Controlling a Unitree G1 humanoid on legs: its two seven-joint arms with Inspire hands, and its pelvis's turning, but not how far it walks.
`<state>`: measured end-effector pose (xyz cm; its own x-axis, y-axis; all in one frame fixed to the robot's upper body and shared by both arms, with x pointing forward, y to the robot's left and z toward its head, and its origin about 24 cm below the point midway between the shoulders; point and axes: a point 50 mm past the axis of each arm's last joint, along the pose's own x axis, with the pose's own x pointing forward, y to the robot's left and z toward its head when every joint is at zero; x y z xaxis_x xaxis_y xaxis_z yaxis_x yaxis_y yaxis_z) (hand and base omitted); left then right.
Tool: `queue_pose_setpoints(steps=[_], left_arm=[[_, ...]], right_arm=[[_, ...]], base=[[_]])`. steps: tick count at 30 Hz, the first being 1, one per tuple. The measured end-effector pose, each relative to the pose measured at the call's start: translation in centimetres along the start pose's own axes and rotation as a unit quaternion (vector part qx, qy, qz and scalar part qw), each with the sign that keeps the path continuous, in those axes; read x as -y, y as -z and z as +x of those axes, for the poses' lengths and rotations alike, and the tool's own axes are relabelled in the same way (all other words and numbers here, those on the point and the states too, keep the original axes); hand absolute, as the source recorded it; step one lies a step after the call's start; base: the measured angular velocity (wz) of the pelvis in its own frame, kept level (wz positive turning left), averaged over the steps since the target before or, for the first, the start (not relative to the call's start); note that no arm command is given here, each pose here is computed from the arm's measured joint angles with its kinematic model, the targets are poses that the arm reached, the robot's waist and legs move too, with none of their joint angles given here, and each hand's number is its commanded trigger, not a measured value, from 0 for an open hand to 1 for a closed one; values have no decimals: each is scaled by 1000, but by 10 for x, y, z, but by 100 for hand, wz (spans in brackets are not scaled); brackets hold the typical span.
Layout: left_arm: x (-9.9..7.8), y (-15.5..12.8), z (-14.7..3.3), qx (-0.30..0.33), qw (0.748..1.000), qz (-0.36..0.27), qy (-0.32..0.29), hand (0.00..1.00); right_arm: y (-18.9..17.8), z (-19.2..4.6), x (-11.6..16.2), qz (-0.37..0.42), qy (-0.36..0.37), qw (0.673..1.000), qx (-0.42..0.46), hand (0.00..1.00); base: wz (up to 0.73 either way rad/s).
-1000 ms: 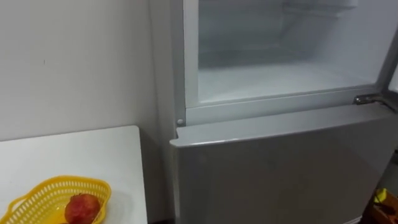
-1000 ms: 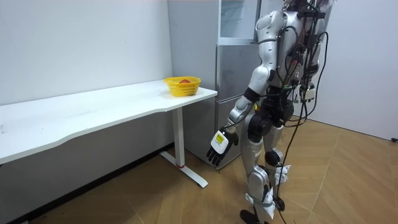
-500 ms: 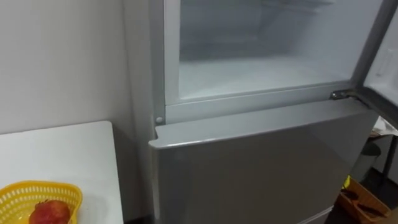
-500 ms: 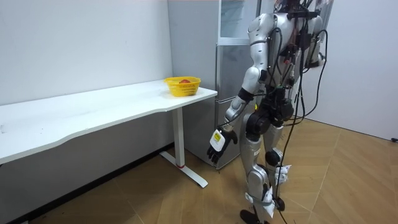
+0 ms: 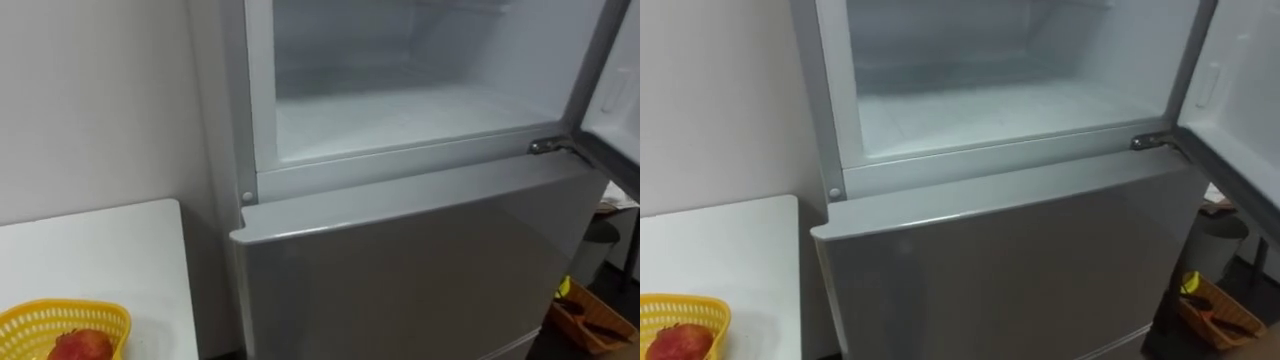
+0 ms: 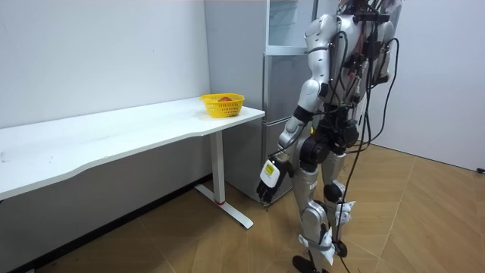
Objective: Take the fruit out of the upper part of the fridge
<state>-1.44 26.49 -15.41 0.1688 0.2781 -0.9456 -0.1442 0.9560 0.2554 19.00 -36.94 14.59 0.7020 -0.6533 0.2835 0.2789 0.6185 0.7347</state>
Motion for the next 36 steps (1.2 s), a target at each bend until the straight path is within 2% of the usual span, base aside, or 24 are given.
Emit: queue_pose_setpoints(steps=[5,10,16,22,29,36], left_arm=[[-1,16,-2,-30,999,13,15,0],[-2,21,-3,-41,999,15,15,0],[-10,17,-2,-38,998,43,11,0],[-12,15,-2,-36,998,46,6,0],[-17,10,-1,-31,997,65,2,0],[-17,1,1,-19,998,63,-8,0]], right_arm=[[16,-6,-8,-16,-100,994,-47,0],[45,-16,-17,-60,-207,969,-123,0],[49,-22,-16,-110,-271,943,-158,0],[64,-34,-22,-102,-347,908,-211,0],[64,-35,-22,-103,-366,898,-221,0],[66,-31,-4,-120,-300,918,-230,0]], base=[[2],[6],[7],[7],[8],[0]])
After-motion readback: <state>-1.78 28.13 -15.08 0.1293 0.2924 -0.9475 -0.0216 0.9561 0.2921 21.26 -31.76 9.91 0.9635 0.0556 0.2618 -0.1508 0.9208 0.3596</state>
